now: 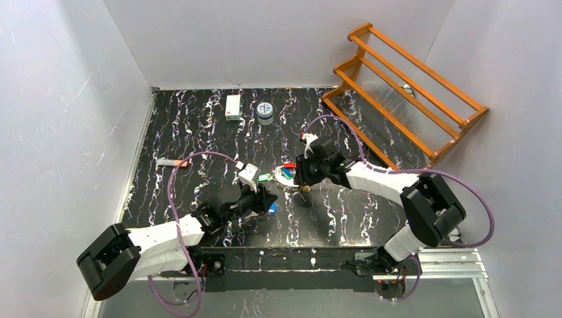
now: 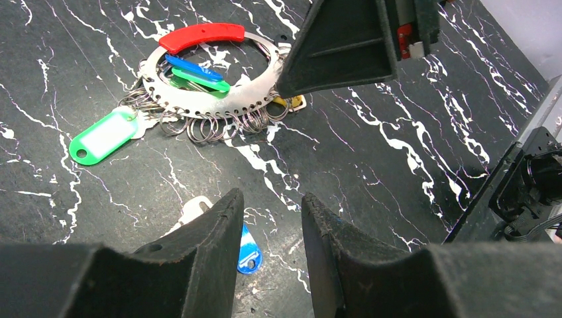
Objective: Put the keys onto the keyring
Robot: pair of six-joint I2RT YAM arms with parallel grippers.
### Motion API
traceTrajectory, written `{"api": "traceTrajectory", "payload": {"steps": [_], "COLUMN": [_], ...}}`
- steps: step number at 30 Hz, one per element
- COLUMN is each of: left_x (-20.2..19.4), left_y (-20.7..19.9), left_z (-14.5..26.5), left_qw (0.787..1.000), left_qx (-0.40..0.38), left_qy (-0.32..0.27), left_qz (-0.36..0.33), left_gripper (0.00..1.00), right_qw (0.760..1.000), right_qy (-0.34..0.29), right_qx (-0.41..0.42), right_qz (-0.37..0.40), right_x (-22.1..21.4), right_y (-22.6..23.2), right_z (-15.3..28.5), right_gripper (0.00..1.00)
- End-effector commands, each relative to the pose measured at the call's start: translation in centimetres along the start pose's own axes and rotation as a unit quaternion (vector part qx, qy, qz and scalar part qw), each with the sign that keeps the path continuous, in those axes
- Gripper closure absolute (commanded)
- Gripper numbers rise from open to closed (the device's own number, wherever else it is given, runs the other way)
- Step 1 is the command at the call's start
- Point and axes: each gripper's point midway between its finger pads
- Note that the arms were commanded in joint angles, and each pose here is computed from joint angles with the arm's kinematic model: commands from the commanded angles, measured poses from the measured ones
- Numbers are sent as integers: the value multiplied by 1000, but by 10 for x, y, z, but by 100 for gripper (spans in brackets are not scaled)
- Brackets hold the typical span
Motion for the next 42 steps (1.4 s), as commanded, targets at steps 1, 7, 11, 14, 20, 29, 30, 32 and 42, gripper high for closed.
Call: {"api": "traceTrajectory", "payload": {"steps": [1, 7, 11, 14, 20, 29, 30, 32, 42], "left_x": [3, 3, 2, 3, 1, 2, 1, 2, 1], "left_y": [1, 1, 1, 1, 2, 1, 1, 1, 1], "left_z": [2, 3, 4, 4, 4, 4, 5, 5, 5], "left_qw": [1000, 1000, 1000, 1000, 1000, 1000, 1000, 1000, 1000], "left_qx": [4, 4, 4, 4, 4, 3, 3, 3, 3], "left_qy": [-7, -9, -10, -10, -8, -10, -9, -10, -10], "left_qz": [-2, 1, 2, 2, 2, 4, 4, 5, 7], "left_gripper": [64, 64, 63, 64, 64, 63, 64, 64, 64], "right_qw": [1000, 999, 997, 996, 996, 997, 997, 997, 993], "right_qy": [2, 20, 23, 18, 12, -26, -30, -22, 4], "right_qx": [3, -50, -76, -87, -86, -66, -66, -53, -66], "right_qz": [4, -5, -6, -2, 5, -23, -29, -44, -95], "right_x": [13, 6, 4, 5, 8, 15, 15, 10, -5], "right_y": [10, -8, -17, -21, -20, -13, -14, -14, -33], "right_z": [-10, -18, -16, -13, -6, 13, 14, 15, 5], "right_gripper": [56, 54, 53, 53, 53, 57, 58, 60, 66]}}
Point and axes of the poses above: each gripper's point midway between its finger pads, its own z axis back along the fingers, its own y axis along the line the jaws close on, x = y × z, and after that the axes turned 4 degrees about -z, right-handed
